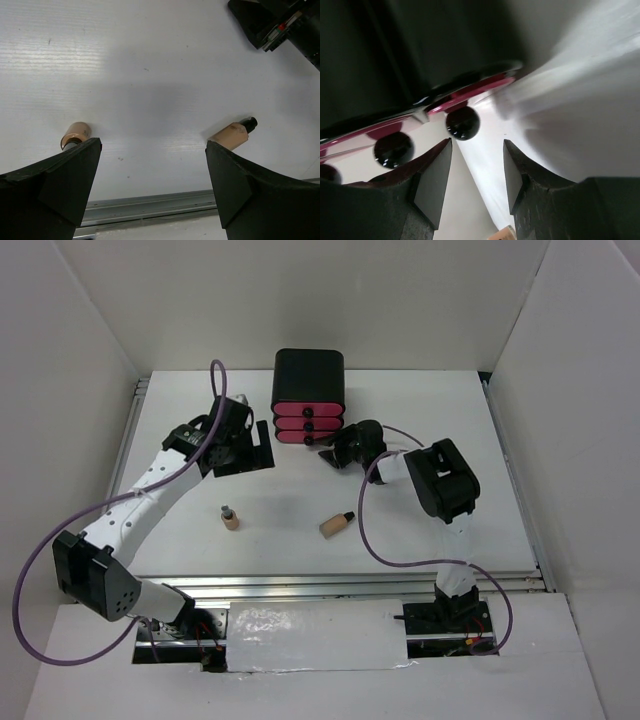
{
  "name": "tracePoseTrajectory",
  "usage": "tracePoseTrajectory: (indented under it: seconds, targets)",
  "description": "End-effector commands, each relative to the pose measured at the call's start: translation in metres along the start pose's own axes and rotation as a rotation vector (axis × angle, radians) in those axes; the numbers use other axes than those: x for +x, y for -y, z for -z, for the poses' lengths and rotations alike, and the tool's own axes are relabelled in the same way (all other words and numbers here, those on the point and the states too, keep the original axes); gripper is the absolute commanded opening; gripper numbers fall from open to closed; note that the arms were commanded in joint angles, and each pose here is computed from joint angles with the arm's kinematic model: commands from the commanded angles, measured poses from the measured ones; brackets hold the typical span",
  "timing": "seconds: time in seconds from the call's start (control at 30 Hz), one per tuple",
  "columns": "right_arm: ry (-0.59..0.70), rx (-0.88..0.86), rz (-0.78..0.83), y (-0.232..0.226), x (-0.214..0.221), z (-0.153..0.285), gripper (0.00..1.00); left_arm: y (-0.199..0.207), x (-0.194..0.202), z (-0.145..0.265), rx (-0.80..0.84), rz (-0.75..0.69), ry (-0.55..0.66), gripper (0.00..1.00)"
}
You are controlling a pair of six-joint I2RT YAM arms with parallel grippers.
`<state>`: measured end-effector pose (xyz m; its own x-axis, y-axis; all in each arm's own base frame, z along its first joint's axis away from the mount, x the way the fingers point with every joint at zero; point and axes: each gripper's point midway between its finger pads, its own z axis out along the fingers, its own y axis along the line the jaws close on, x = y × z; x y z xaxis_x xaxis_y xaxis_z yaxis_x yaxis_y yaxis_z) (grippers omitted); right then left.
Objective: Organize the makeup
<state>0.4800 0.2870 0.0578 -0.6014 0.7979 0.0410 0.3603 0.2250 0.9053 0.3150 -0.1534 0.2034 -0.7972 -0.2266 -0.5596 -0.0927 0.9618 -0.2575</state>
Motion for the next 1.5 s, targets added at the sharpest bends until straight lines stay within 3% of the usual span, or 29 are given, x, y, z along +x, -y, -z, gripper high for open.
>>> tracePoseTrajectory:
  seconds: [0.0, 0.6, 1.0, 1.47]
  targets:
    - [-0.008, -0.086, 0.028, -0.028, 0.0, -0.005, 0.53, 0.009, -0.015, 0.019, 0.056, 0.015, 0.063, 0.99]
    - [-0.01, -0.111, 0.013, -0.017, 0.009, -0.026, 0.54, 0.005, -0.017, 0.045, 0.095, -0.029, 0.12, 0.99]
    - [0.033, -0.304, 0.014, -0.046, 0.02, -0.027, 0.55, 0.01, -0.004, 0.047, 0.159, -0.065, 0.095, 1.0]
    - [0.131, -0.191, -0.008, -0.022, 0.009, -0.036, 0.5, 0.009, 0.001, 0.053, 0.182, -0.101, 0.093, 0.99]
